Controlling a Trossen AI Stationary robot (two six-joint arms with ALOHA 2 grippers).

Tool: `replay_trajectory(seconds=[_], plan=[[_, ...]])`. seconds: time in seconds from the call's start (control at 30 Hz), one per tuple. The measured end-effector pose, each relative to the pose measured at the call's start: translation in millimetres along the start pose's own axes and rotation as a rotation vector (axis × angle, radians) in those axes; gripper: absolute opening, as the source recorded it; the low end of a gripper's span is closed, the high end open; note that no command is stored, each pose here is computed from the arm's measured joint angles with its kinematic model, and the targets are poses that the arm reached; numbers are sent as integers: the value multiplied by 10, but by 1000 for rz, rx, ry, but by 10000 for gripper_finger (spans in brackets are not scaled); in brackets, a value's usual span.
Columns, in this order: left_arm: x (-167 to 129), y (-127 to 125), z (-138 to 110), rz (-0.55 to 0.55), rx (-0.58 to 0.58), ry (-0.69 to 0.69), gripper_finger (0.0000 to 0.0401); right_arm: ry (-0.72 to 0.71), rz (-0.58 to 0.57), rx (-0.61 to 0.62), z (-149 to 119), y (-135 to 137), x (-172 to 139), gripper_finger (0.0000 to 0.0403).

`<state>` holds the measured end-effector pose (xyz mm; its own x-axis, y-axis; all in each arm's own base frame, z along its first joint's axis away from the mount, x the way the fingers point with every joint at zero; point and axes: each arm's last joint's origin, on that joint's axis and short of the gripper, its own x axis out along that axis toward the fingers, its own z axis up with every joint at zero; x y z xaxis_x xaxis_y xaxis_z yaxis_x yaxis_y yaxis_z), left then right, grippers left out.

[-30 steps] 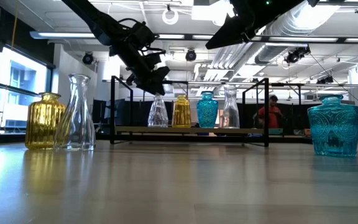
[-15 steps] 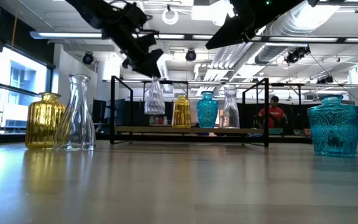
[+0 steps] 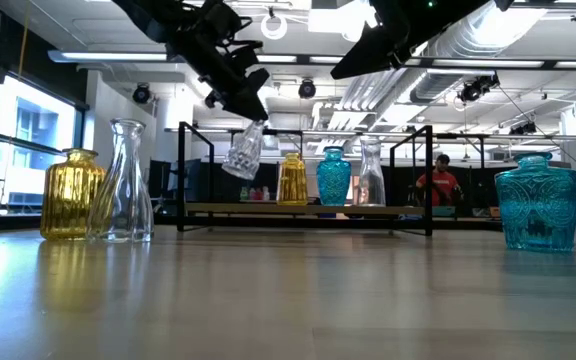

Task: Sort vases onto shelf
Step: Put the transparent vase on the shelf

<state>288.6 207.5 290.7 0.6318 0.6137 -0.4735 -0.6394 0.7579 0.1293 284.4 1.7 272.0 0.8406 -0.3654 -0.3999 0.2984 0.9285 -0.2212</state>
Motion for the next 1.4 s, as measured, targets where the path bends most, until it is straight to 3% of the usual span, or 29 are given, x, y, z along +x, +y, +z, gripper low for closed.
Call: replay_trajectory(seconds=[0.43, 0.77, 1.4], plan=[[-17, -221, -29, -51, -21, -10, 96, 0, 0, -2, 0, -1, 0, 0], [106, -283, -440, -35, -125, -111, 95, 1, 0, -9, -1, 0, 0, 0], [125, -289, -596, -32, -85, -83, 137, 0, 0, -3, 0, -1, 0, 0]])
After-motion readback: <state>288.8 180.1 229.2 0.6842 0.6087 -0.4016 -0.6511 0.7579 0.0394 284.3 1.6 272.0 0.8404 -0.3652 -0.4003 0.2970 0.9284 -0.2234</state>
